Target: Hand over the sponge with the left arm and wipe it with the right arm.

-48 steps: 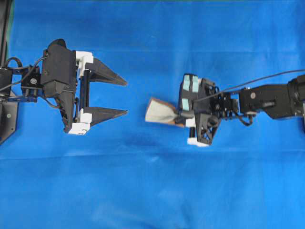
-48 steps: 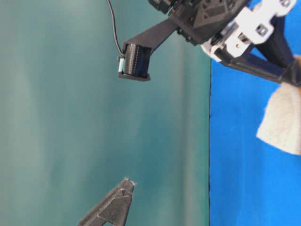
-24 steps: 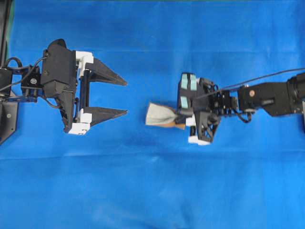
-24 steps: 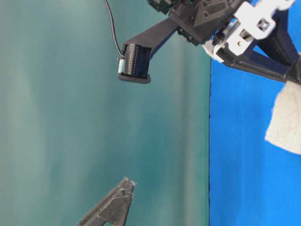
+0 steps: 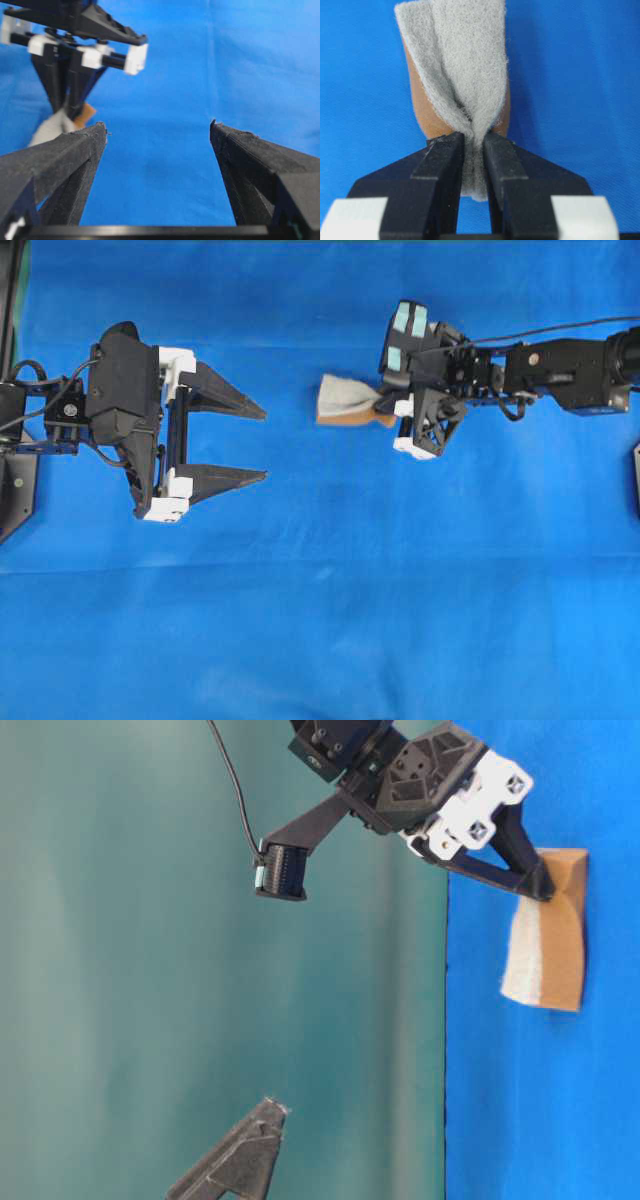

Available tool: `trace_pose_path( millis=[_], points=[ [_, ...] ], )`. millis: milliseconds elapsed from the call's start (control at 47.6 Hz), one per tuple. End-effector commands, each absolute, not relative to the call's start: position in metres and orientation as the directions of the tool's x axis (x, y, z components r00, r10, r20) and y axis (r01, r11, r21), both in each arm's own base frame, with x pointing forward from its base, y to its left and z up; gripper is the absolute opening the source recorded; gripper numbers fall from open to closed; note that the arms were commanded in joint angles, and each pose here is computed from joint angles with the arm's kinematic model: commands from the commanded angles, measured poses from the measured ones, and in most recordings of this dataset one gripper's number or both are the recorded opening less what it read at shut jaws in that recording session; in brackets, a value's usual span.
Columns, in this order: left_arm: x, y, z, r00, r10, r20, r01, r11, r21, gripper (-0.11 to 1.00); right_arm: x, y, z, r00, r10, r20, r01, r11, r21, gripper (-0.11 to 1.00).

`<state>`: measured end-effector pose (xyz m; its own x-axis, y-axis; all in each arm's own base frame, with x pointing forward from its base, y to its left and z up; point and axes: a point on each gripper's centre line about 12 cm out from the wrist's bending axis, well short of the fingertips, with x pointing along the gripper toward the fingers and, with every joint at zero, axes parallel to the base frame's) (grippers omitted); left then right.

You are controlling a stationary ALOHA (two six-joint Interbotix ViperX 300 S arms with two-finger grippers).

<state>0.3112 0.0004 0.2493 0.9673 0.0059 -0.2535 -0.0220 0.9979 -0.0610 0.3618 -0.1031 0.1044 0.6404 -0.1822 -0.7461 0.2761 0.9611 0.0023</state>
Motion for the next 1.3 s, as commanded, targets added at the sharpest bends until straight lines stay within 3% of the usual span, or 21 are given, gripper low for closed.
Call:
trace_pose_path(
  millis=[0, 210, 567, 756, 966, 1280],
  points=[
    [0.313, 0.000, 0.258, 0.975, 0.007, -0.222, -0.021, 0.998, -0.061, 0.81, 0.365, -0.109, 0.115, 0.663, -0.197, -0.722, 0.283, 0.959, -0.002, 0.20],
    [0.313, 0.000, 0.258, 0.974, 0.007, -0.225, -0.021, 0.998, -0.061, 0.81, 0.369, -0.087, 0.114, 0.669, -0.157, -0.726, 0.242, 0.970, 0.013, 0.20],
    [0.314, 0.000, 0.257, 0.974, 0.006, -0.227, -0.020, 0.998, -0.060, 0.81, 0.382, 0.009, 0.112, 0.685, 0.016, -0.728, 0.091, 0.990, 0.107, 0.20],
    [0.314, 0.000, 0.257, 0.974, 0.007, -0.227, -0.021, 0.998, -0.061, 0.81, 0.385, 0.040, 0.116, 0.691, 0.073, -0.719, 0.028, 0.991, 0.127, 0.20],
    [0.314, 0.000, 0.257, 0.974, 0.006, -0.228, -0.020, 0.998, -0.060, 0.81, 0.387, 0.032, 0.117, 0.695, 0.058, -0.717, 0.045, 0.991, 0.123, 0.20],
    [0.314, 0.000, 0.257, 0.974, 0.006, -0.228, -0.021, 0.998, -0.061, 0.81, 0.382, -0.029, 0.113, 0.664, -0.056, -0.746, 0.151, 0.987, 0.061, 0.20]
  ],
)
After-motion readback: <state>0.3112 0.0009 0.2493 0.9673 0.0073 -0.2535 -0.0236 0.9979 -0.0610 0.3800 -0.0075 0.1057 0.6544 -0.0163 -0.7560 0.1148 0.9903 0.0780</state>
